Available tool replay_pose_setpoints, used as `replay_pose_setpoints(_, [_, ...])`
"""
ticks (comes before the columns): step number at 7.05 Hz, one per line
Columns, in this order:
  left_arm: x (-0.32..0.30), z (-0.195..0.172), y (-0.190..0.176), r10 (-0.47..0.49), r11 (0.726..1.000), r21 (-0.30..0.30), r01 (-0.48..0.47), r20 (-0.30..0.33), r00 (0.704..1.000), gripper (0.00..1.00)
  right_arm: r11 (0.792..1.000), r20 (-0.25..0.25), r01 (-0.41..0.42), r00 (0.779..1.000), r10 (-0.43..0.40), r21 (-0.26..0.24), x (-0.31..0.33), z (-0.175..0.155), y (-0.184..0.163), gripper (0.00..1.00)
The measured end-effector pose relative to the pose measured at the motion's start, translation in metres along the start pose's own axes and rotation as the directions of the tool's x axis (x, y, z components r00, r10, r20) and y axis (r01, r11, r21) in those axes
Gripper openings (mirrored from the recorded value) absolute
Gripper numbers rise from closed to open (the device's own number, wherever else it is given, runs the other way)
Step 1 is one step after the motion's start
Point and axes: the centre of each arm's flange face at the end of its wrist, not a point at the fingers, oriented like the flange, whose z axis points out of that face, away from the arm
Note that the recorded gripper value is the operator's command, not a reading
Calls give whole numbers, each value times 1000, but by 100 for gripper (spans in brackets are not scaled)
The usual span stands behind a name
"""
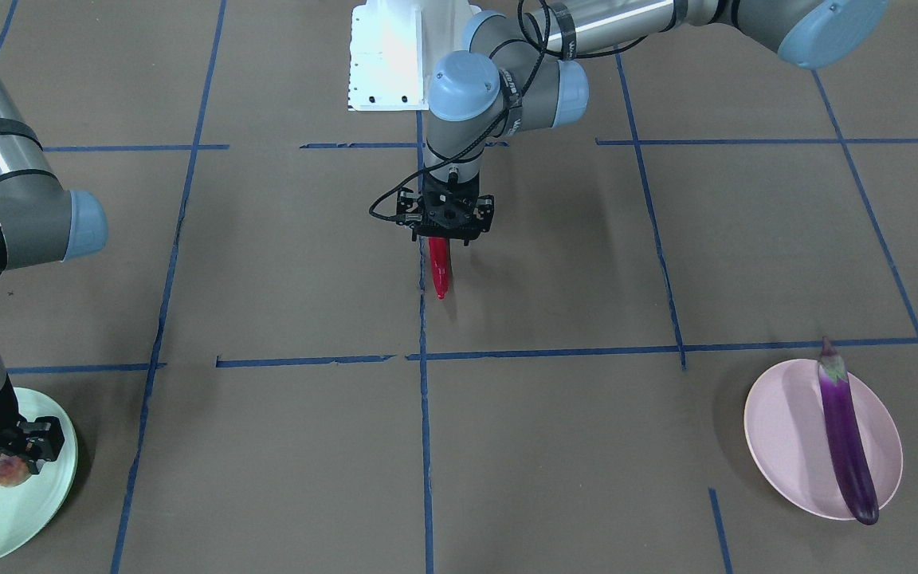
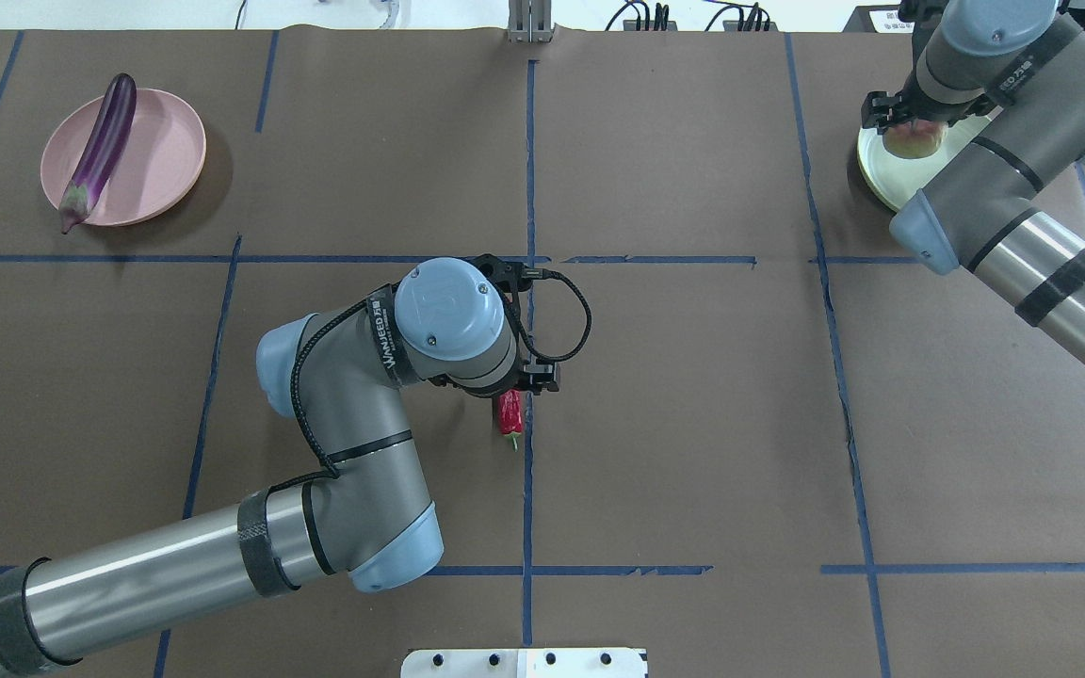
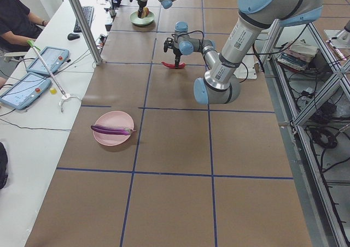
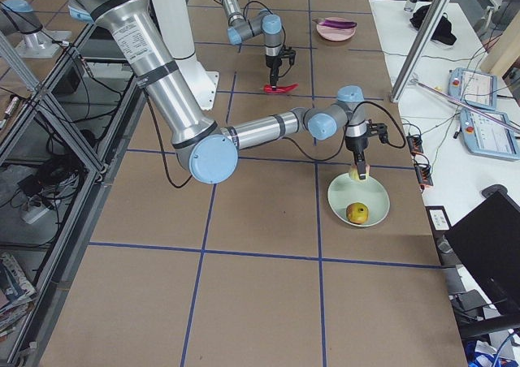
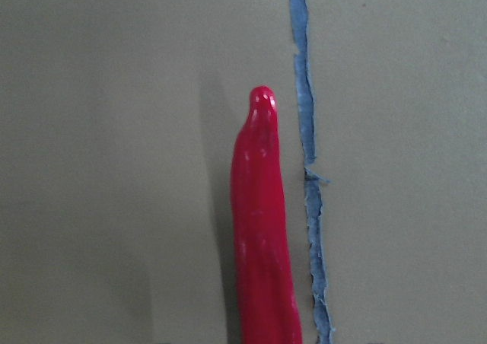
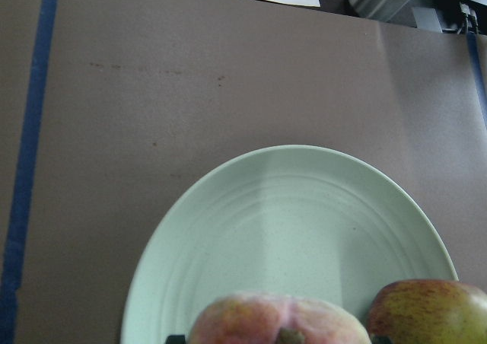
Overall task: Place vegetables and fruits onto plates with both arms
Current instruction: 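Carry the peach to the green plate while the left gripper grasps the chili, then carry the red chili to the pink plate while the right gripper releases the peach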
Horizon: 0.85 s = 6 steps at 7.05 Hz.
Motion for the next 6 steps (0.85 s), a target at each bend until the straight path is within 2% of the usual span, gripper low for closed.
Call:
replay_pose_setpoints(1, [1, 1, 1, 2, 1000, -4, -2, 6, 1000, 34, 1000, -14, 24, 1000, -24, -11, 6, 8, 2, 99])
replay_pose_setpoints(2, [3, 0, 2, 2, 1000, -8, -2, 12, 1000, 22, 998, -22, 61, 998, -61, -17, 10, 13, 3, 100])
replay_pose_setpoints(4, [3, 0, 3, 0, 1000, -13, 1, 29, 1000, 7, 995, -22, 98, 995, -98, -12, 14, 17, 4, 100])
replay_pose_setpoints(6, [6, -3, 2, -3, 1000, -16, 4, 42, 999, 3, 994, -17, 106, 994, -106, -2, 12, 14, 2, 100])
